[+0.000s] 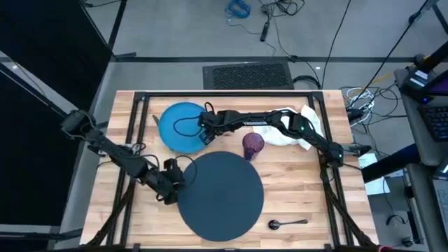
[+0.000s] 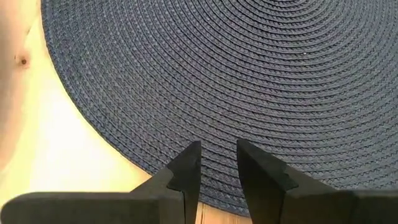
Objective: Set table place
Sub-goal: Put the blue plate on the dark blue placemat
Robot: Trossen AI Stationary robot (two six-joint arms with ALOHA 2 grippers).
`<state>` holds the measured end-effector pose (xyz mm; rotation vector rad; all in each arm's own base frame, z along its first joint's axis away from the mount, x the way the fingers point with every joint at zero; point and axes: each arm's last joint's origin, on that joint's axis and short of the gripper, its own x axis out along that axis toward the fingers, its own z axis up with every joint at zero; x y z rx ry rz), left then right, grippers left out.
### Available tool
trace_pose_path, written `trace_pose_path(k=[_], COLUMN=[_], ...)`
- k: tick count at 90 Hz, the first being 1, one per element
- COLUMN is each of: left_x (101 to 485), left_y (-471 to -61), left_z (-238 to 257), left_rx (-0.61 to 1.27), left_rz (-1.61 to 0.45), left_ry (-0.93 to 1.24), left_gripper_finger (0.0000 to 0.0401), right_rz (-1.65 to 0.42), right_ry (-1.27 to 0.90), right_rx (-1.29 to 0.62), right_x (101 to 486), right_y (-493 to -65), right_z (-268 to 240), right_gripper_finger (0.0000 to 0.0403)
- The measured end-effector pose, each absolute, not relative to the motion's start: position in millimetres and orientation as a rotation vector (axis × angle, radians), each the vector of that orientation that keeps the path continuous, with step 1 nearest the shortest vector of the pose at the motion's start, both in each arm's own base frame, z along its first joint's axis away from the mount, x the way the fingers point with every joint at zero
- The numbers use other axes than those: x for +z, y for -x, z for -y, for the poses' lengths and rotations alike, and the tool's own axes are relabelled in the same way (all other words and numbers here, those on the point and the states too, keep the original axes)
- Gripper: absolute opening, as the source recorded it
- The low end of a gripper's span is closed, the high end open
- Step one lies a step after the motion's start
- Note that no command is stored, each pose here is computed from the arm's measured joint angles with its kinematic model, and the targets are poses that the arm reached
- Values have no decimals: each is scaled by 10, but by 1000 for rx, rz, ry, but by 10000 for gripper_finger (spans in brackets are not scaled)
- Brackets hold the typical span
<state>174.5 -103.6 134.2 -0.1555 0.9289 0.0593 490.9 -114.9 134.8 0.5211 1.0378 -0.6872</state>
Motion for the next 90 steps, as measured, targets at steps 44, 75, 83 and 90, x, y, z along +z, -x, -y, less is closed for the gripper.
trace_pose_path(k=[44,75,83,90], left_x=[1340,1339,1338,1338], left_y=[-1742,-1740,-1733,-1727], left_z=[1034,1033,1044,1054], left_rx=[60,60,54,48], left_rz=[-933,-935,-936,-936], left_ry=[152,150,146,142], left_gripper_finger=[86,86,86,86], right_rz=[-1030,-1042,-1079,-1110], right_ry=[-436,-411,-405,-402], right_rx=[-622,-602,-612,-615], right_x=[1383,1702,1786,1829], right_y=[-4937,-4815,-4741,-4695], right_z=[1153,1204,1221,1210], right_gripper_finger=[5,0,0,0])
